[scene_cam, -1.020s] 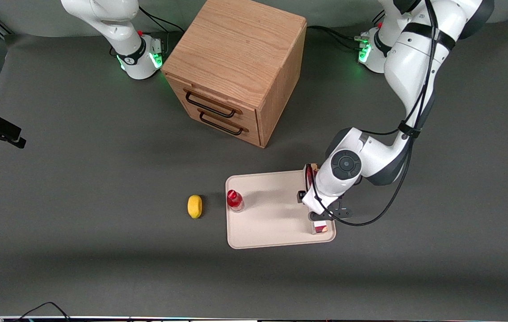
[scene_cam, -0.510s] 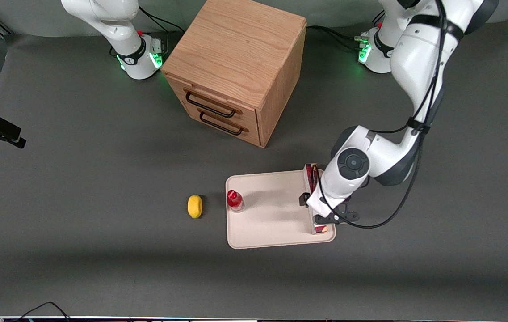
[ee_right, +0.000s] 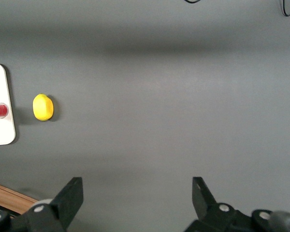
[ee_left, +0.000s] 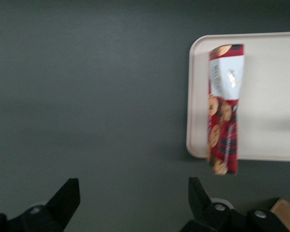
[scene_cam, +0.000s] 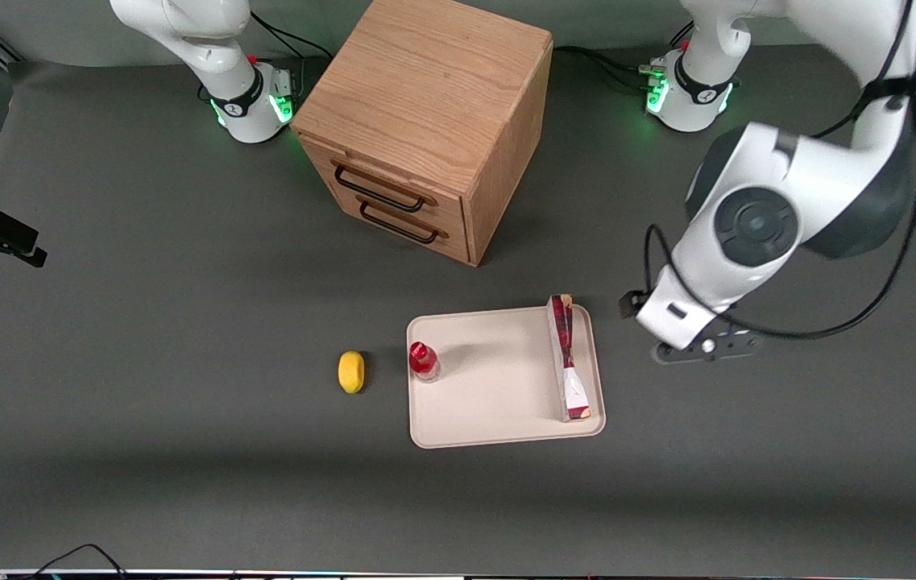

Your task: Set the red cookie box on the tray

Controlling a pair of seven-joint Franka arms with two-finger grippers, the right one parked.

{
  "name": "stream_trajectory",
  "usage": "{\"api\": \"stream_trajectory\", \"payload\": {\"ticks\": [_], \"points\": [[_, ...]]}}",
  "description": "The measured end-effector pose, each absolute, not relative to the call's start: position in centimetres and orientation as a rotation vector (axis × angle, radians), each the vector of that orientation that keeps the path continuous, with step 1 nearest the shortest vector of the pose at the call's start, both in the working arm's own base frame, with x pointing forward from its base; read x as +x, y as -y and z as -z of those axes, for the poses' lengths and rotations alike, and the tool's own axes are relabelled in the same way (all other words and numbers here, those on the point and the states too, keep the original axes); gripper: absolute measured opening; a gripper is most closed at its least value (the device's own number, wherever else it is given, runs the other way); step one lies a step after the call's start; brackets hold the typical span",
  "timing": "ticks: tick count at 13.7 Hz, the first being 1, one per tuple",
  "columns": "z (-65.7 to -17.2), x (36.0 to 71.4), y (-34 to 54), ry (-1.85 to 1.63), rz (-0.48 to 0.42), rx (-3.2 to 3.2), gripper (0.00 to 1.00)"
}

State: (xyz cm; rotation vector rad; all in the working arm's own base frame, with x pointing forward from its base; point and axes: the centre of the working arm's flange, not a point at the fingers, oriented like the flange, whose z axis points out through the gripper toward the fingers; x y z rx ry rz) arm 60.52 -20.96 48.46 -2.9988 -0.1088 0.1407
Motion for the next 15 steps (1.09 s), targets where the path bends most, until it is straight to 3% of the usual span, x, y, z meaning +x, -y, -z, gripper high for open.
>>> {"api": "stream_trajectory", "payload": {"ticks": [7, 10, 15], "points": [[-59.8, 56.6, 4.9, 0.151, -0.116, -3.043, 1.00], [-60.3, 54.4, 2.8, 0.171, -0.108, -3.046, 1.00], [-58.2, 55.0, 1.0, 0.111, -0.072, -3.104, 1.00]]}}
